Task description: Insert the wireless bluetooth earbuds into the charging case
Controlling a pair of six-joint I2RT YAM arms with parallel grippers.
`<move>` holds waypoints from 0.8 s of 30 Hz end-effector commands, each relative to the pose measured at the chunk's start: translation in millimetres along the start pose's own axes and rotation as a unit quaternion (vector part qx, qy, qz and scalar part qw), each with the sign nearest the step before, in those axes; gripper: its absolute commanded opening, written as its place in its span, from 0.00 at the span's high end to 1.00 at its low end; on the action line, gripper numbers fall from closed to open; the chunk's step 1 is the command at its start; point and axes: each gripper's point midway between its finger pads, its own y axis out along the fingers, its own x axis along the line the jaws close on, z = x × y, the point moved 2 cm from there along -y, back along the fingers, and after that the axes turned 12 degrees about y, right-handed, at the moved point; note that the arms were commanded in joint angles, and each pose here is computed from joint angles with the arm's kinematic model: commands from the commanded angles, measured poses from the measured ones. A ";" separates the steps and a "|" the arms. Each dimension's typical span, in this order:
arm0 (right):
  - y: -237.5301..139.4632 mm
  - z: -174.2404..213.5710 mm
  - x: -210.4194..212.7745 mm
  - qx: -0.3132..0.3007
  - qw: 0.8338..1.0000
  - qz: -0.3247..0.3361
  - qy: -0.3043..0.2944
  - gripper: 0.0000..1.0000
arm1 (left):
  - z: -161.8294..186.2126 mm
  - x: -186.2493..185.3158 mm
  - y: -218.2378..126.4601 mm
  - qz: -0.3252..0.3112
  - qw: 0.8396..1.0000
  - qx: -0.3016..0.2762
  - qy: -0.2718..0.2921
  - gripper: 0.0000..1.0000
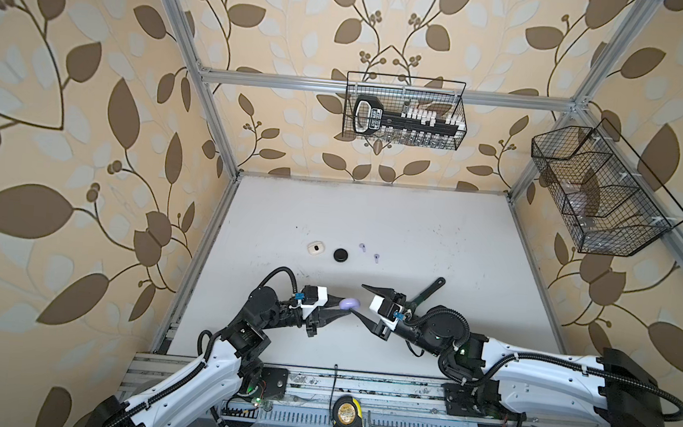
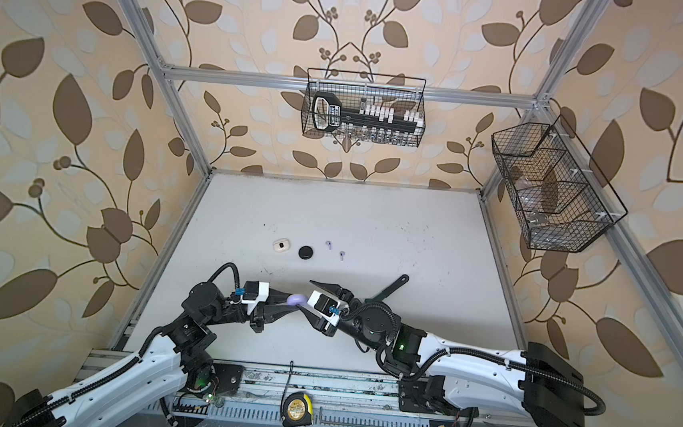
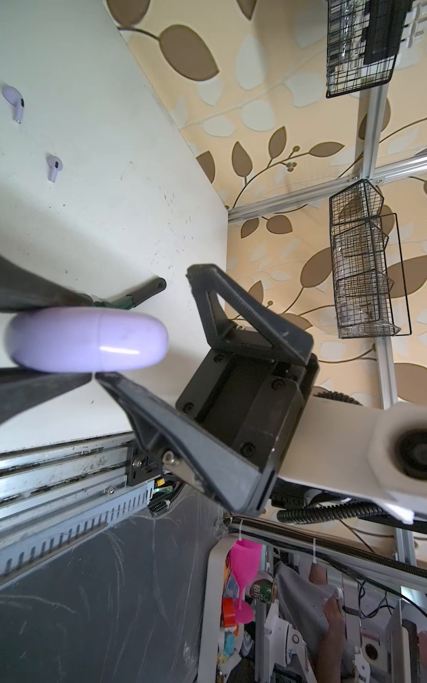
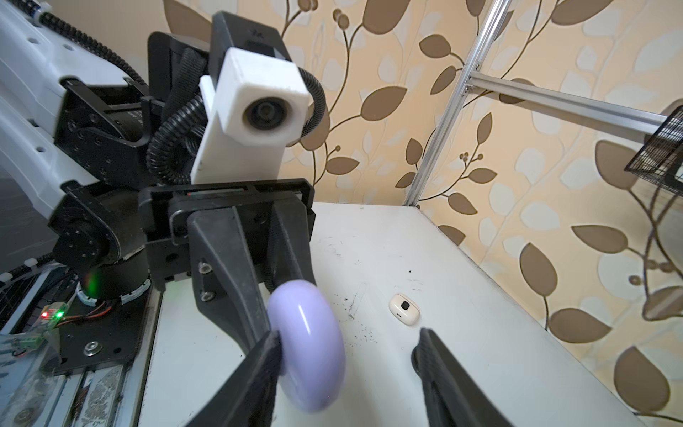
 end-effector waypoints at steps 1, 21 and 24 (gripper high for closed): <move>-7.7 -18.0 -21.7 -0.036 0.998 0.046 0.023 0.41 | -11.3 -13.9 0.4 0.042 0.998 -0.029 0.033 1.00; -14.2 -18.5 -116.0 -0.016 0.952 0.248 0.180 0.51 | -15.2 -4.3 -2.6 -0.001 0.999 -0.040 0.024 1.00; -18.0 7.1 -157.5 0.023 0.913 0.310 0.263 0.53 | -15.9 5.6 -4.9 -0.039 0.998 -0.041 0.009 1.00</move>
